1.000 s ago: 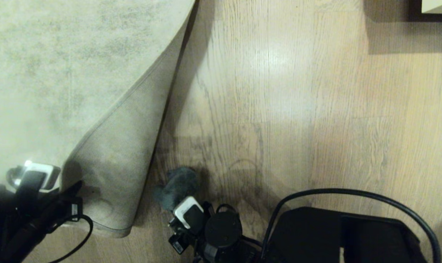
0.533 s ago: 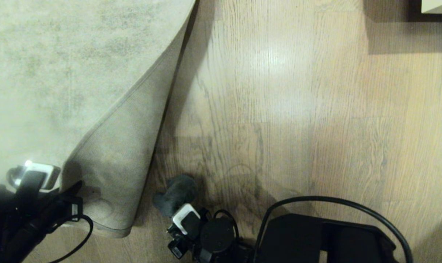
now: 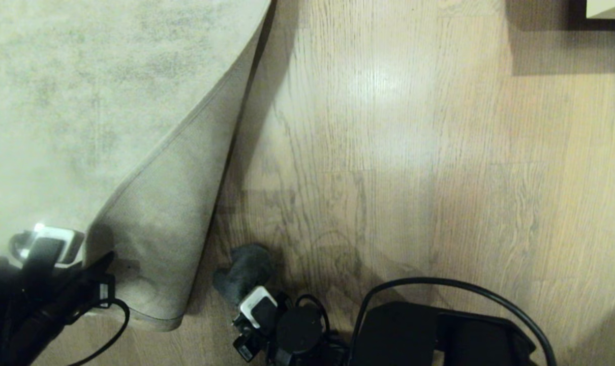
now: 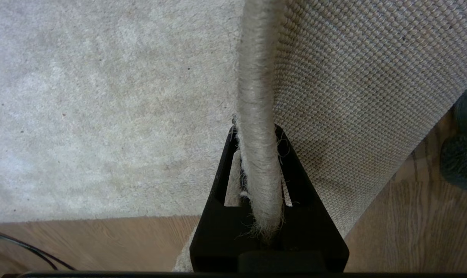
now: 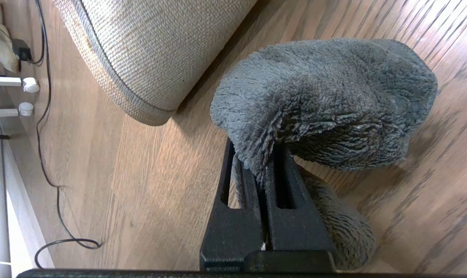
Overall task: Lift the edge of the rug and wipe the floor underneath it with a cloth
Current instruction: Wipe the floor under the carpet with a rag
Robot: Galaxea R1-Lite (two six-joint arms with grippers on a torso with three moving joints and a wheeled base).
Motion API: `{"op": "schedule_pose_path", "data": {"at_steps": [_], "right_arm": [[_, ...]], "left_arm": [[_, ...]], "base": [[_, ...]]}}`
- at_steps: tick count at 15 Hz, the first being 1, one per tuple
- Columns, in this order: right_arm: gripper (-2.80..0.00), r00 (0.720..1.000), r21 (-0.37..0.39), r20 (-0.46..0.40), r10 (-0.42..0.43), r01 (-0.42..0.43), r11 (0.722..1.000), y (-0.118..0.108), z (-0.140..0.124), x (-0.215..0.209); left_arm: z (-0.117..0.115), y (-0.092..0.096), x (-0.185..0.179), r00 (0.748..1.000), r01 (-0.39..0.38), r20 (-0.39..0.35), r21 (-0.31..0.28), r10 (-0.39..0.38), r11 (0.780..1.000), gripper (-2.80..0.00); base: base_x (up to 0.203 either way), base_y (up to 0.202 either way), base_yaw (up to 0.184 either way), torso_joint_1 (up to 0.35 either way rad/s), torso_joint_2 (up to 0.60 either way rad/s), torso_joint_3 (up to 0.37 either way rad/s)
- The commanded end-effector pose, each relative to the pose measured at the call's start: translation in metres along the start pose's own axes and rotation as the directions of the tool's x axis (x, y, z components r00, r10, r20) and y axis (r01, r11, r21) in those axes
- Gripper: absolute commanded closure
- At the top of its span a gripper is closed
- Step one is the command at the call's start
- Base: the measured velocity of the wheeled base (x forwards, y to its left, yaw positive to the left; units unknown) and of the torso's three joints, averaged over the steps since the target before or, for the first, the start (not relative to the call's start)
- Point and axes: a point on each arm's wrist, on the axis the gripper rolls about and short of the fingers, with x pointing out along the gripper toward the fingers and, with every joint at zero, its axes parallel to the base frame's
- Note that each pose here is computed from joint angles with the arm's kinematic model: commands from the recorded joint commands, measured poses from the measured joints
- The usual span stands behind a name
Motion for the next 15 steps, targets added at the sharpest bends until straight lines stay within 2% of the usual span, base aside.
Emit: {"op": "schedule_pose_path", "data": {"at_steps": [1, 4, 7, 11, 15], "right_arm": [[0.00, 1.000, 0.000, -0.001, -0.001, 0.001, 1.000, 0.001, -0.005, 0.001], [0.00, 0.999, 0.011, 0.040, -0.013, 0.013, 1.000, 0.000, 0.000, 0.011], [0.00, 0.996, 0.023, 0.078, -0.051, 0.050, 0.998, -0.011, 0.001, 0.027], [0.00, 0.984, 0.031, 0.124, -0.128, 0.125, 0.992, -0.039, 0.004, 0.045], [0.00, 0.970, 0.044, 0.163, -0.183, 0.178, 0.983, -0.065, 0.019, 0.054]], "left_arm": [[0.004, 0.001, 0.000, 0.999, -0.017, 0.043, 0.002, 0.017, 1.000, 0.00], [0.004, 0.001, 0.000, 0.999, -0.015, 0.044, 0.003, 0.015, 1.000, 0.00], [0.004, 0.001, 0.000, 0.999, -0.015, 0.044, 0.003, 0.015, 1.000, 0.00], [0.004, 0.001, 0.000, 0.999, -0.016, 0.043, 0.002, 0.016, 1.000, 0.00], [0.004, 0.001, 0.000, 0.999, -0.016, 0.043, 0.002, 0.016, 1.000, 0.00]], "base": [[0.000, 0.000, 0.000, 0.000, 0.00, 0.000], [0.000, 0.000, 0.000, 0.000, 0.00, 0.000], [0.000, 0.000, 0.000, 0.000, 0.00, 0.000], [0.000, 0.000, 0.000, 0.000, 0.00, 0.000], [0.000, 0.000, 0.000, 0.000, 0.00, 0.000]]}}
